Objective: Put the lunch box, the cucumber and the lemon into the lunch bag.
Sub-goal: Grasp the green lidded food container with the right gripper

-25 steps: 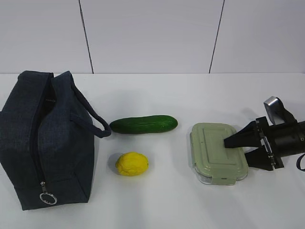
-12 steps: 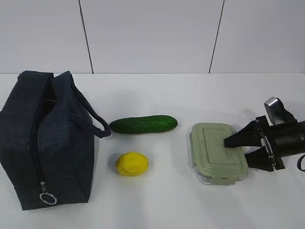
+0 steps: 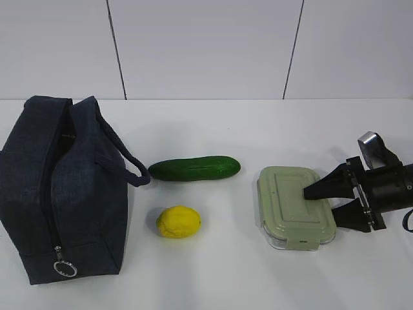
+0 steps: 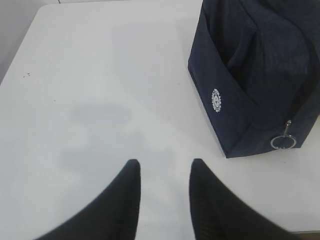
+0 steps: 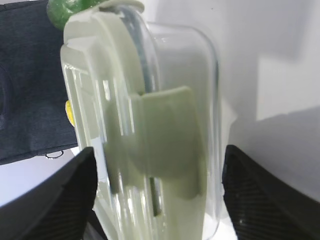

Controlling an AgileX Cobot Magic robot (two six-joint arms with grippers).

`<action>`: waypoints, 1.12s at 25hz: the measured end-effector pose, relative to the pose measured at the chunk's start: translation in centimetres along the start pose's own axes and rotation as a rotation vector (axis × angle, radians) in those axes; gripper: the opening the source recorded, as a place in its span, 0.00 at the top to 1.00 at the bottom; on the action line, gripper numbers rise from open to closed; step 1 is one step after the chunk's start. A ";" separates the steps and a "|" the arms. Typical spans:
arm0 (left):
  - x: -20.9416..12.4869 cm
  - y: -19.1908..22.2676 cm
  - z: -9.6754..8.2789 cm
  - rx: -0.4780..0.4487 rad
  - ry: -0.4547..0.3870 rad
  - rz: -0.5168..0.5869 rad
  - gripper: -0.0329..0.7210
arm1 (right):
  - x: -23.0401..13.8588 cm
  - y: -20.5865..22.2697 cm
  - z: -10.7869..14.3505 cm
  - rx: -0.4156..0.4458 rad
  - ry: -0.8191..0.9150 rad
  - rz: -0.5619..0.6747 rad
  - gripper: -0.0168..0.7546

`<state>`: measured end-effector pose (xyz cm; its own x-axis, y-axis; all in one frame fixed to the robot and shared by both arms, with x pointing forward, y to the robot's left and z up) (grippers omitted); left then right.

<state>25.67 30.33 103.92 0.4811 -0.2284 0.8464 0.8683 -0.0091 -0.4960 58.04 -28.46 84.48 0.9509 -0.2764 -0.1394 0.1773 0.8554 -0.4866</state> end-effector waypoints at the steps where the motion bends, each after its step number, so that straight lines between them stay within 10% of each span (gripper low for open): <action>1: 0.0 0.0 0.0 0.000 0.000 0.000 0.64 | 0.0 0.0 0.0 0.000 0.000 0.000 0.22; 28: 0.0 0.0 0.0 0.000 0.000 0.000 0.64 | -0.7 1.1 1.2 -0.015 -0.059 0.039 0.25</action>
<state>25.67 30.33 103.92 0.4811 -0.2284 0.8464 0.8683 -0.0091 -0.4960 57.92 -26.82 85.12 0.9703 -0.2165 -0.1080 0.1364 0.8581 -0.4950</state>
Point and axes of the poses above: a point on each arm's last joint axis where the gripper is mounted, y pointing out along that axis toward the gripper, z along the wrist's bending axis when the last joint is at zero, x = y × z, the point moved 3 cm from there along y, pointing out along that axis toward the gripper, and after that the axes turned 13 degrees about y, right-handed, at the moved point
